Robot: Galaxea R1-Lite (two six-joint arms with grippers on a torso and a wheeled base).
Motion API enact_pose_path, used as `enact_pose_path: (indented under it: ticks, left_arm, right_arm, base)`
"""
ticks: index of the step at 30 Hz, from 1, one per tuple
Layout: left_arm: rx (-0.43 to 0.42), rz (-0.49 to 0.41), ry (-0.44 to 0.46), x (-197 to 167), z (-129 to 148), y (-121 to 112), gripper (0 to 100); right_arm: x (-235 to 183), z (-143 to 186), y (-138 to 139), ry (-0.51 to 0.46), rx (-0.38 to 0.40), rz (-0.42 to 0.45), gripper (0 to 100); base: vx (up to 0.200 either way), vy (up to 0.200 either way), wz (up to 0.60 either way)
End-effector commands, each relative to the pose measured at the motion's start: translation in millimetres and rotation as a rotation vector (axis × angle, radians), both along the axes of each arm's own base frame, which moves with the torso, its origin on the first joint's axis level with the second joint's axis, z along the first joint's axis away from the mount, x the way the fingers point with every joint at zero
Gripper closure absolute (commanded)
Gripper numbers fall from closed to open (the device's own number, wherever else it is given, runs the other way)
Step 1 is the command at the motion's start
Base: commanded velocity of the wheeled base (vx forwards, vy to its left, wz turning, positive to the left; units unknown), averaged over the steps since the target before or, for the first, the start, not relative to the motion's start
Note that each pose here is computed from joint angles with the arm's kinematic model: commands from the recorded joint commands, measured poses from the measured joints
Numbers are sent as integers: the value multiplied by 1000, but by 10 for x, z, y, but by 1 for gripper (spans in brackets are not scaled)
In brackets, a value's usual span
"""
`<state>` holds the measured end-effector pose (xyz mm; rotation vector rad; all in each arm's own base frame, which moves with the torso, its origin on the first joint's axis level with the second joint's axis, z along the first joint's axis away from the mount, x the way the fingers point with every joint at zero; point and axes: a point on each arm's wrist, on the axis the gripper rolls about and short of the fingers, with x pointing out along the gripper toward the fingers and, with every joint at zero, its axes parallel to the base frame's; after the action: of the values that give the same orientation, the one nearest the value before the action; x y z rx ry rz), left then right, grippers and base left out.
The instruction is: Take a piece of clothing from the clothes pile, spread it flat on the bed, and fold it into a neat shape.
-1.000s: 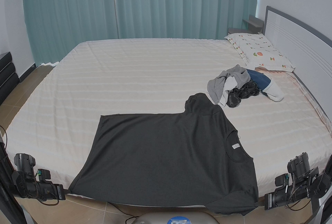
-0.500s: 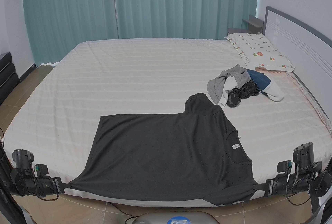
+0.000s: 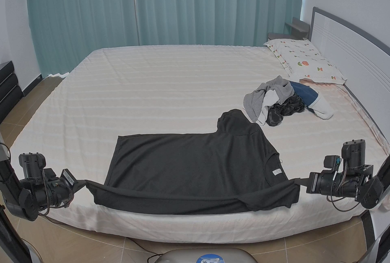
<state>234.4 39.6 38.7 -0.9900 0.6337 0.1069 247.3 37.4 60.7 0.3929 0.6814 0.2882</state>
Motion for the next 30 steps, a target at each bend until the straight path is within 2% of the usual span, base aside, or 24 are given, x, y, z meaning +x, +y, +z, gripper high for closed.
enact_pose_path:
  ticks: [1,6,10,12,13,19,22,24,30]
  left_arm:
    - [-3,-13,4,134,-70,-56,100]
    - [-43,-27,5,227,-83,-152,100]
    - [-84,-3,-1,306,-74,-162,100]
    - [-101,25,-9,351,-57,-154,100]
    - [-104,82,-29,398,-12,-138,100]
    - [-93,104,-84,270,133,-129,100]
    - [-72,67,-98,156,195,-148,100]
    - [-7,24,-100,84,195,-154,100]
    - [37,-3,-78,4,151,-161,100]
  right_arm:
    - [200,-30,-65,-4,18,-42,100]
    - [256,-64,-56,0,17,-41,100]
    - [325,-128,-51,13,15,-45,100]
    - [354,-172,-53,20,13,-48,100]
    - [379,-192,-50,23,14,-49,100]
    - [236,-21,-61,-17,28,-44,100]
    - [74,74,-62,-26,47,-36,100]
    - [-92,107,-71,-19,52,-22,100]
    - [-319,21,-92,35,42,-16,100]
  base:
    - [0,0,0]
    - [0,0,0]
    - [0,0,0]
    - [0,0,0]
    - [0,0,0]
    - [0,0,0]
    - [0,0,0]
    - [0,0,0]
    - [0,0,0]
